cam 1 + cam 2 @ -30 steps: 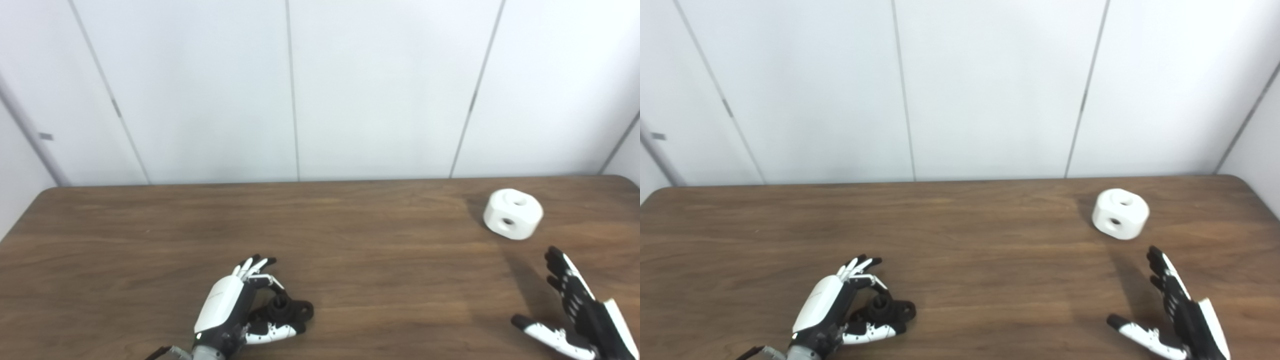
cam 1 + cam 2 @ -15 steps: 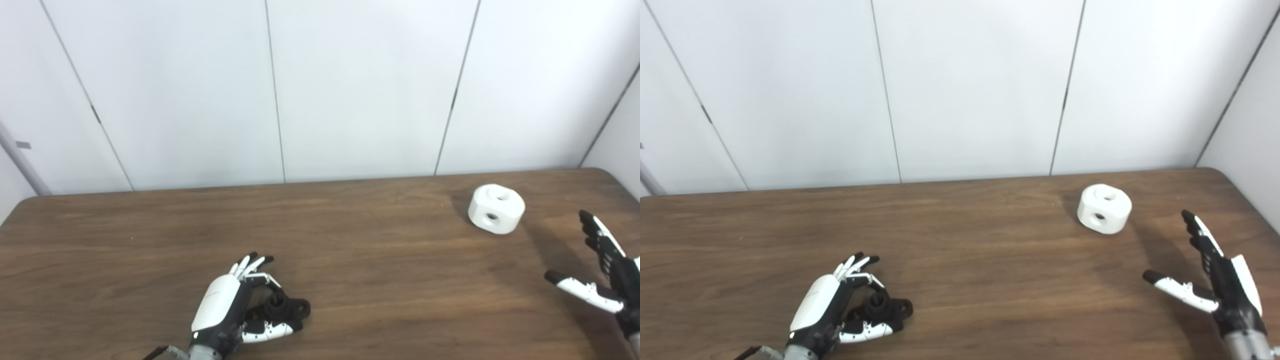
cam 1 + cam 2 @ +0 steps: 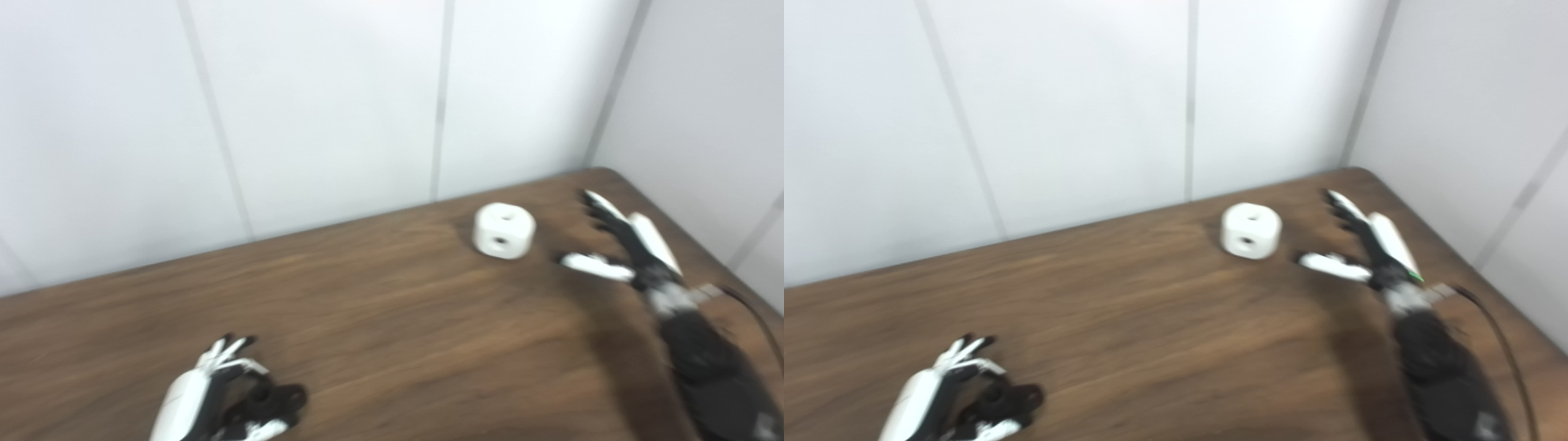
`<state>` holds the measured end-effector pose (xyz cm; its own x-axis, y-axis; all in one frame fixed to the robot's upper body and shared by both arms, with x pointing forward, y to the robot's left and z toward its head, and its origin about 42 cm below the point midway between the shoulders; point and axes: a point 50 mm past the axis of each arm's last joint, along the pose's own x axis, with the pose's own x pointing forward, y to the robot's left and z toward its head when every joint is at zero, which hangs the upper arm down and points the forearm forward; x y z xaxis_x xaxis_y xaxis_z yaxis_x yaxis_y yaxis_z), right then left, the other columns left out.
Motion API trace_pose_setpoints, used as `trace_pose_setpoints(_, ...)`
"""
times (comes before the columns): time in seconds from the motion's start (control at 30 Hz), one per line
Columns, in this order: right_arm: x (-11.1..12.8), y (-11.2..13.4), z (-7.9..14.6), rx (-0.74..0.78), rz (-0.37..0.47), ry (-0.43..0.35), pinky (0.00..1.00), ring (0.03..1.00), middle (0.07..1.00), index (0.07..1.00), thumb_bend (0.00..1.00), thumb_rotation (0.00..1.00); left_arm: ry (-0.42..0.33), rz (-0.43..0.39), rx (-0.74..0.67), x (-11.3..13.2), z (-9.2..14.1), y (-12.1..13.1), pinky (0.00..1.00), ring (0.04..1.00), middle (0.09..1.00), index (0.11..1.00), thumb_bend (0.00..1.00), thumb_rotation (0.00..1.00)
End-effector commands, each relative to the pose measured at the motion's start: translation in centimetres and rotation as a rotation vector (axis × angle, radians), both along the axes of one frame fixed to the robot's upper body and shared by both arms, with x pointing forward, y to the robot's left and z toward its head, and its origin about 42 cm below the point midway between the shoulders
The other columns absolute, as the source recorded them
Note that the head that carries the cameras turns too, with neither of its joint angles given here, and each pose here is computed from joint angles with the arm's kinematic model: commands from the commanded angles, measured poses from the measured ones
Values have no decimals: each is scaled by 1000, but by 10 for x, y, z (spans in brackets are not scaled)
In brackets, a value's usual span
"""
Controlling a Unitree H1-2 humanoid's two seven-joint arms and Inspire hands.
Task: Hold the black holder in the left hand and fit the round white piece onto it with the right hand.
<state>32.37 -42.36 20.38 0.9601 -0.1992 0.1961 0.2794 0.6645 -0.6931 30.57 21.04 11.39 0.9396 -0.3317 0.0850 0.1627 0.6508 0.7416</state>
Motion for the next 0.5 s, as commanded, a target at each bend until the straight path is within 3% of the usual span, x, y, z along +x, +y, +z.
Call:
trace_pose_setpoints(0.0, 10, 16, 28, -42, -13, -40, 833, 897, 929, 921, 1000, 639, 70, 19, 25, -5, -16, 17, 1000, 1000, 909, 482, 518, 38)
trace_pose_setpoints(0.2, 20, 37, 35, -58, -25, -20, 835, 908, 945, 918, 1000, 628, 80, 20, 12, 0, -17, 25, 1000, 1000, 907, 482, 517, 36)
trace_pose_setpoints(0.47, 32, 45, 42, -108, -18, 20, 863, 931, 960, 914, 1000, 605, 83, 21, 2, 3, -19, 31, 1000, 1000, 906, 482, 517, 35)
